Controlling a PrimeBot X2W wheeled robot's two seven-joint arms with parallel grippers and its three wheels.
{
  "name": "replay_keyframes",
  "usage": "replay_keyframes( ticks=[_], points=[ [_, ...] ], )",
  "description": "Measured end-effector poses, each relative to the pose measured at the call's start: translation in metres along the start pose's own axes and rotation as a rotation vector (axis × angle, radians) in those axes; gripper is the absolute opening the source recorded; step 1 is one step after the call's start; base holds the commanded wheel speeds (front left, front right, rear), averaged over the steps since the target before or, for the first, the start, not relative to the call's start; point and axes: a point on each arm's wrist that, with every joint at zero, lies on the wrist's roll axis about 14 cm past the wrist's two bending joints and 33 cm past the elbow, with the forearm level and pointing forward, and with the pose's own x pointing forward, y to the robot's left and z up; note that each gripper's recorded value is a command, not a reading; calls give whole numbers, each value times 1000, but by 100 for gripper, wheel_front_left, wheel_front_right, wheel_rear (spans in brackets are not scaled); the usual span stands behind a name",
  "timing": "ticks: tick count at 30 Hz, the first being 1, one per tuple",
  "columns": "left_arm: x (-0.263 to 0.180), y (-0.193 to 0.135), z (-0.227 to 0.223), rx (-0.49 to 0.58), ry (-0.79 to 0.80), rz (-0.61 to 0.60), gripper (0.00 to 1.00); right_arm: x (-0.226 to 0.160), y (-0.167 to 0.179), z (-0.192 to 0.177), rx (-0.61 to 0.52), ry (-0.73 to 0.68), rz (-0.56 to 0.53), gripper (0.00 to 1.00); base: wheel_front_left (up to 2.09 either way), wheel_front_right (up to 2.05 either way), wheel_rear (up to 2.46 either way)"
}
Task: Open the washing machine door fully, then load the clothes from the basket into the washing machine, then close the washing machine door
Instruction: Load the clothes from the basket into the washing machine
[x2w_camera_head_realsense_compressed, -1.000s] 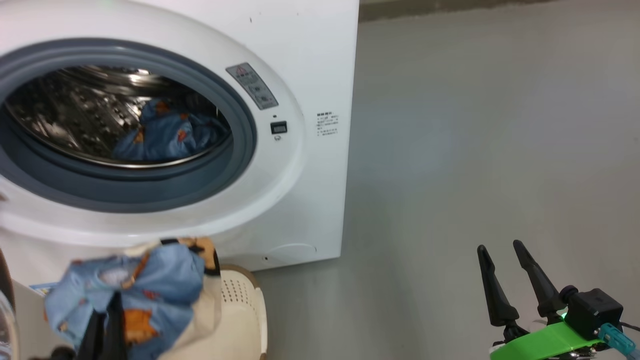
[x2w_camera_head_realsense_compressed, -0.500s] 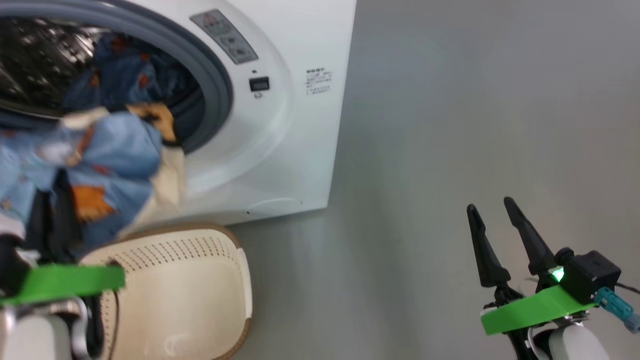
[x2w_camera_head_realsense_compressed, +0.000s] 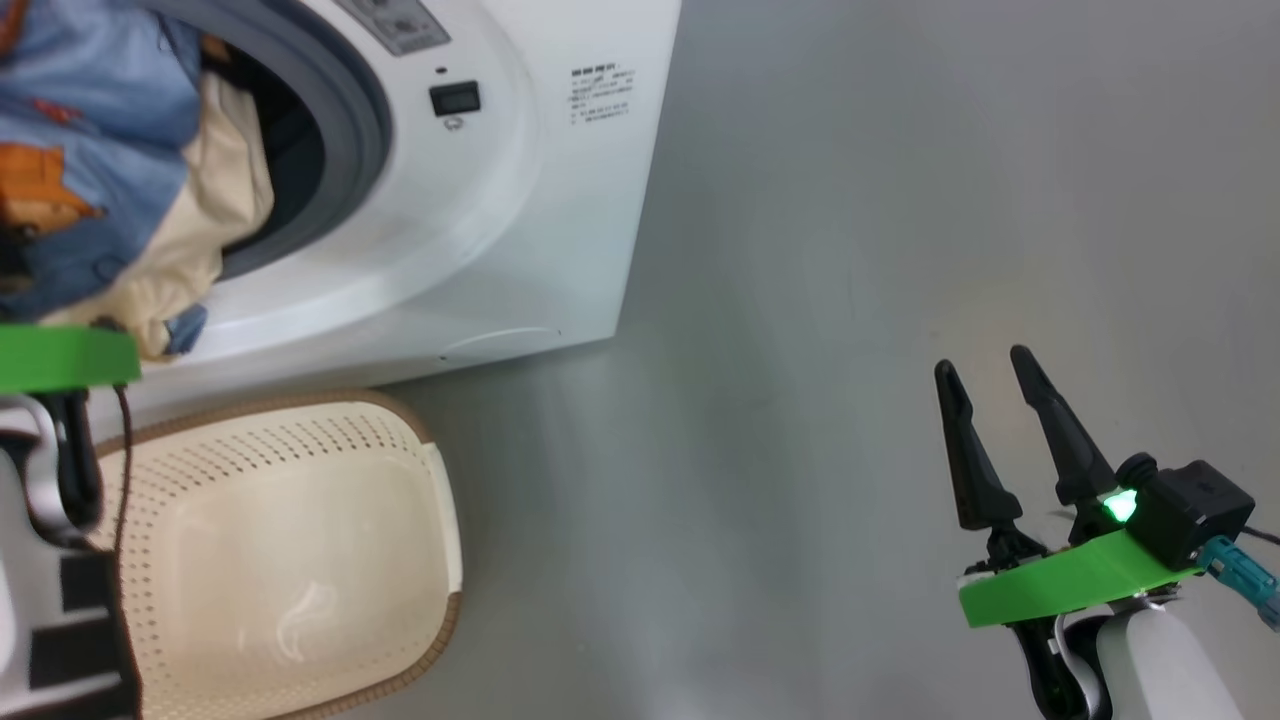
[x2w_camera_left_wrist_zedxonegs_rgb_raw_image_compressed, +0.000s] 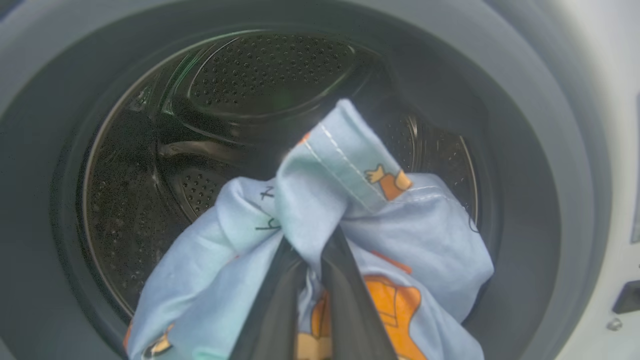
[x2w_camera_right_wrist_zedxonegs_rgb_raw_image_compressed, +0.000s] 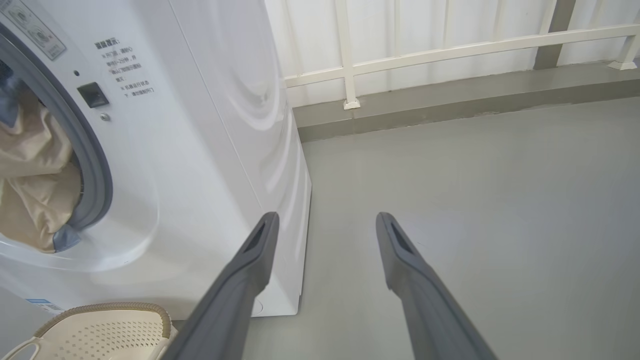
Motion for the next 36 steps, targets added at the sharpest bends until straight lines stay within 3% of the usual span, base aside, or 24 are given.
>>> replay_keyframes(
  ticks=[9,15,22,31,36],
  points=[
    [33,-4,-53,-9,91,-10,0,12,-10,-21,-8,46,-22,100,0,0,0],
    [54,5,-114,-18,231,-2,0,20,-11,-45,-1,100,-24,100,0,0,0],
    [78,-8,-149,-70,336,-28,0,27,-11,-68,8,149,-21,100,0,0,0],
    [105,-15,-172,-121,430,1,0,33,-10,-89,30,188,-23,100,0,0,0],
    [117,-17,-167,-44,355,-18,0,32,-11,-97,34,208,-27,100,0,0,0]
  ],
)
